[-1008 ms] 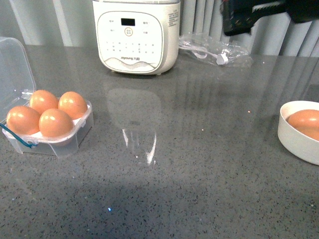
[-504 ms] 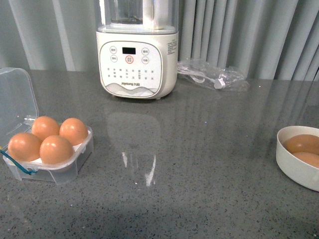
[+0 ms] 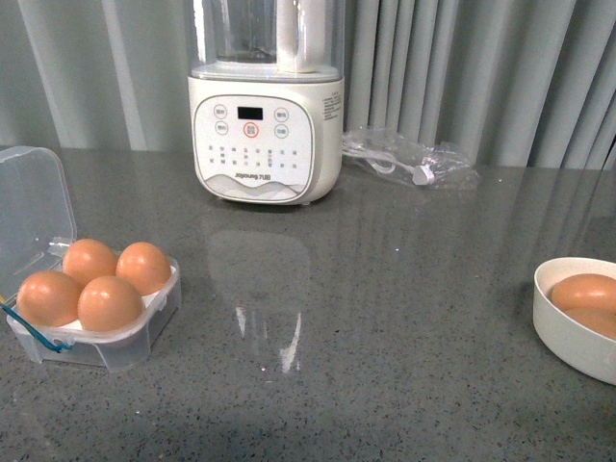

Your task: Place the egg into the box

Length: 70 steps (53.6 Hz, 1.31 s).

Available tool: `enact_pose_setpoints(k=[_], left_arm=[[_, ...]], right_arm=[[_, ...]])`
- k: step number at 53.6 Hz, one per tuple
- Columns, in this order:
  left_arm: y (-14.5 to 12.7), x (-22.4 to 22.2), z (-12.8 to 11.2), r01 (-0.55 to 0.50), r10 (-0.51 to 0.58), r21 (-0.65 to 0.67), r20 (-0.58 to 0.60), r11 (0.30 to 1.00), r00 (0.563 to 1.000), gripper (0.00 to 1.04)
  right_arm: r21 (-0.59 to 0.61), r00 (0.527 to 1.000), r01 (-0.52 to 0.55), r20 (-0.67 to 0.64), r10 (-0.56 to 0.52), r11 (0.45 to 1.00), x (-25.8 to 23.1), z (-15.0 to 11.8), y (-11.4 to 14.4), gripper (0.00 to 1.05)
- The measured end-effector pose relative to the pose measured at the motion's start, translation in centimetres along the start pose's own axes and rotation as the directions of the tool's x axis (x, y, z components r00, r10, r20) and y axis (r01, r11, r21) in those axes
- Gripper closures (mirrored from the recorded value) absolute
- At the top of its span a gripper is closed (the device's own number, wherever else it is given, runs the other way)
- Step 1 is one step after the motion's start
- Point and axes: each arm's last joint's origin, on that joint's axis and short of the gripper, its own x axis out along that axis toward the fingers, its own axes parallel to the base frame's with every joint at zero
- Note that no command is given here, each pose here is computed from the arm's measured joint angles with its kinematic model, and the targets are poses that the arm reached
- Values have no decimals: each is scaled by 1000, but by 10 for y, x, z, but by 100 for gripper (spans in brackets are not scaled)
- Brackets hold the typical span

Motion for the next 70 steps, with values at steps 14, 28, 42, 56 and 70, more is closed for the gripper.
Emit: enact_pose_setpoints(k=[14,28,42,56,70], left_arm=[[0,0,0,0,0,0,0,1000,1000,7],[0,0,0,0,0,0,0,1000,1000,7],[0,0,0,0,0,0,0,1000,1000,7],[0,0,0,0,0,0,0,1000,1000,7],[0,0,0,0,0,0,0,1000,1000,7]], right_arm=[[1,1000,24,-1,-24,1000,-16,-12,-5,102],[1,1000,24,2,-24,1000,-29,-19,-4,102],[1,1000,24,9,-24,1000,-38,-30,-4,102],[1,1000,24,15,-24,1000,-46,-29,-4,102],[1,1000,24,15,-24,1000,-51,-30,-4,102]])
